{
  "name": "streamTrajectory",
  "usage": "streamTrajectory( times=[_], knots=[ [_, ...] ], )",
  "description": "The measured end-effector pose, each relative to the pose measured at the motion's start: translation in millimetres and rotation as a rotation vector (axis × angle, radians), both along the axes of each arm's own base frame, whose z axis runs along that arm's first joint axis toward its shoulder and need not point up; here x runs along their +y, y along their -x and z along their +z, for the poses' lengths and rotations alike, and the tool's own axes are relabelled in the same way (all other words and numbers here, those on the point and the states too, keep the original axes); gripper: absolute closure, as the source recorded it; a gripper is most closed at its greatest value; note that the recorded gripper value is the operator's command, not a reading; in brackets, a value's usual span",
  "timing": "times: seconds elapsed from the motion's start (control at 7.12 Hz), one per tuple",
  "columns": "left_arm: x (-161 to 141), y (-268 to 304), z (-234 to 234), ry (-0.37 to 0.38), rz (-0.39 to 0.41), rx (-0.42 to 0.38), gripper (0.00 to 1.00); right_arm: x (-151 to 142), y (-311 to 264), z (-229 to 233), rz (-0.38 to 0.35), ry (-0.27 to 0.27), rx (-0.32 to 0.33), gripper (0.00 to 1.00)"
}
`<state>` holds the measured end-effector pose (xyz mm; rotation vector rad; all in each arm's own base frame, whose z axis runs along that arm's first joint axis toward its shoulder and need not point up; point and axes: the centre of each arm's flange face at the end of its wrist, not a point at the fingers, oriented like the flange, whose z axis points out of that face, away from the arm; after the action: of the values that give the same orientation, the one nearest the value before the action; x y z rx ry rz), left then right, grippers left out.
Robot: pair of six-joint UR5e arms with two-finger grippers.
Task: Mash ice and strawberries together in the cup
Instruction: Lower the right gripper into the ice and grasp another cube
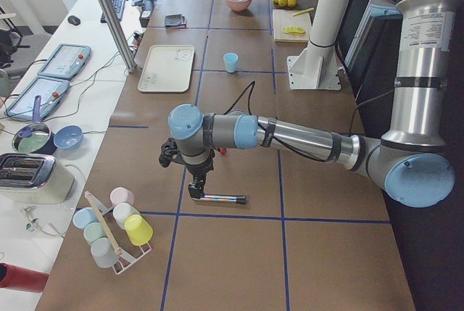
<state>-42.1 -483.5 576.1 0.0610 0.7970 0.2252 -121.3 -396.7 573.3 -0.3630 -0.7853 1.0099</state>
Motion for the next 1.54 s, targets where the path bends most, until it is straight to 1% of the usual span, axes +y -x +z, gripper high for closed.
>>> streamTrajectory(
  times=[0.14,0.28,0.98,1.12,1.26,1.4,1.54],
  knots=[
    [4.4,0.2,-1.7,-0.004,-0.001,0.001,0.00,-0.5,14.0,4.6,-0.011,0.001,0.033,0.15],
    [6.6,0.3,-5.1,-0.011,-0.001,0.001,0.00,-2.4,22.1,5.6,-0.015,0.004,0.049,0.15],
    [13.5,0.5,-11.9,-0.024,-0.002,0.003,0.00,-3.6,31.1,7.3,-0.023,0.016,0.058,0.17],
    [13.7,0.5,-11.4,-0.023,-0.001,0.003,0.00,-2.9,33.5,8.1,-0.029,0.018,0.058,0.20],
    [13.9,0.5,-11.0,-0.022,-0.001,0.003,0.00,-2.0,36.2,8.5,-0.035,0.018,0.058,0.27],
    [15.4,0.5,-9.6,-0.020,0.000,0.003,0.00,-1.4,38.8,9.4,-0.040,0.018,0.061,0.38],
    [17.3,0.6,-7.9,-0.016,0.000,0.004,0.00,-1.0,40.2,10.5,-0.043,0.018,0.064,0.40]
  ],
)
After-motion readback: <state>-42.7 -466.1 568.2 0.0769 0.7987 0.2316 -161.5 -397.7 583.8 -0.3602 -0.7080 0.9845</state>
